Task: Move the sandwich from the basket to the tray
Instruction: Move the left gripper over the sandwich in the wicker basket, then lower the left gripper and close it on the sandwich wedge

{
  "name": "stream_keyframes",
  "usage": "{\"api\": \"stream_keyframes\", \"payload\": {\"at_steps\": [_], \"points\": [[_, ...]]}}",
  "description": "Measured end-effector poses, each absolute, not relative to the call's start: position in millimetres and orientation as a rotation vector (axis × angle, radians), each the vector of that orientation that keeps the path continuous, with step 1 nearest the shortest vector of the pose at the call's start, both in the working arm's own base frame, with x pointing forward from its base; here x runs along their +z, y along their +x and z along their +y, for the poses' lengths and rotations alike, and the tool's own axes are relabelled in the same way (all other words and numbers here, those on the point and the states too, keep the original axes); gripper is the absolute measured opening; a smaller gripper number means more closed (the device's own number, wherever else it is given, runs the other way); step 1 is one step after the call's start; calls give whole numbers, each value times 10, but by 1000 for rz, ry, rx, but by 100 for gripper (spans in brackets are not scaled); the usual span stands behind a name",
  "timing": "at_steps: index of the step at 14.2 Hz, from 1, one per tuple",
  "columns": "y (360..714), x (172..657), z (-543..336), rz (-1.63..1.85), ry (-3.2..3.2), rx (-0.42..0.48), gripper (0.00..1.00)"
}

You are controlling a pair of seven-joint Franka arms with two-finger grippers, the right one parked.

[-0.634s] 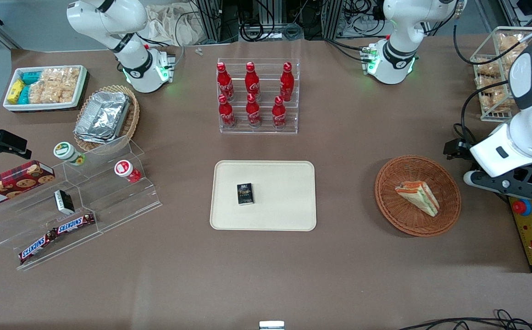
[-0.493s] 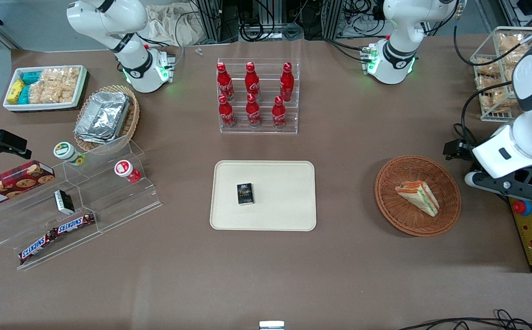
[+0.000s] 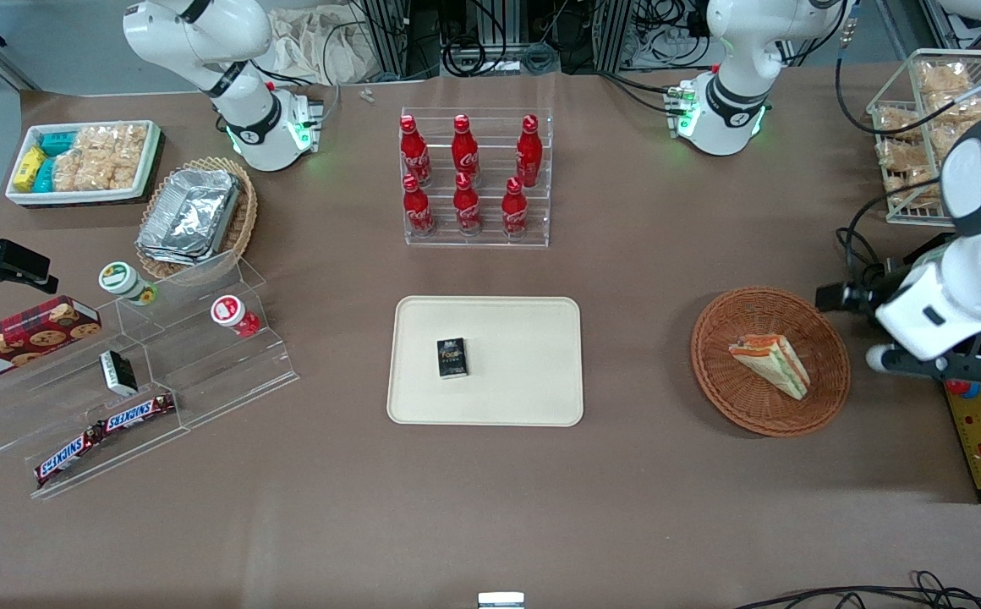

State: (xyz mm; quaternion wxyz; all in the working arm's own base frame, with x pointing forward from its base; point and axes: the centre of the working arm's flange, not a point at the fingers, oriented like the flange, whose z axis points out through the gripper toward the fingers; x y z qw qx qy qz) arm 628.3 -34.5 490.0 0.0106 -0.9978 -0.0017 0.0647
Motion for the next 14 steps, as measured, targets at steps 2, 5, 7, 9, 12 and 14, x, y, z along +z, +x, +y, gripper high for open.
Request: {"api": "stream_keyframes", "payload": {"at_steps": [2, 5, 7, 9, 12, 14], "points": [[6311, 4532, -375, -311, -3088, 158, 100], [6251, 3932, -404, -673, -3042, 58, 100], [6155, 3544, -415, -907, -2997, -7, 100], [6056, 3234, -418, -1063, -2946, 1, 100], [6041, 2959, -419, -1195, -2892, 28, 100], [6042, 2860, -409, -1230, -2873, 42, 100]]}}
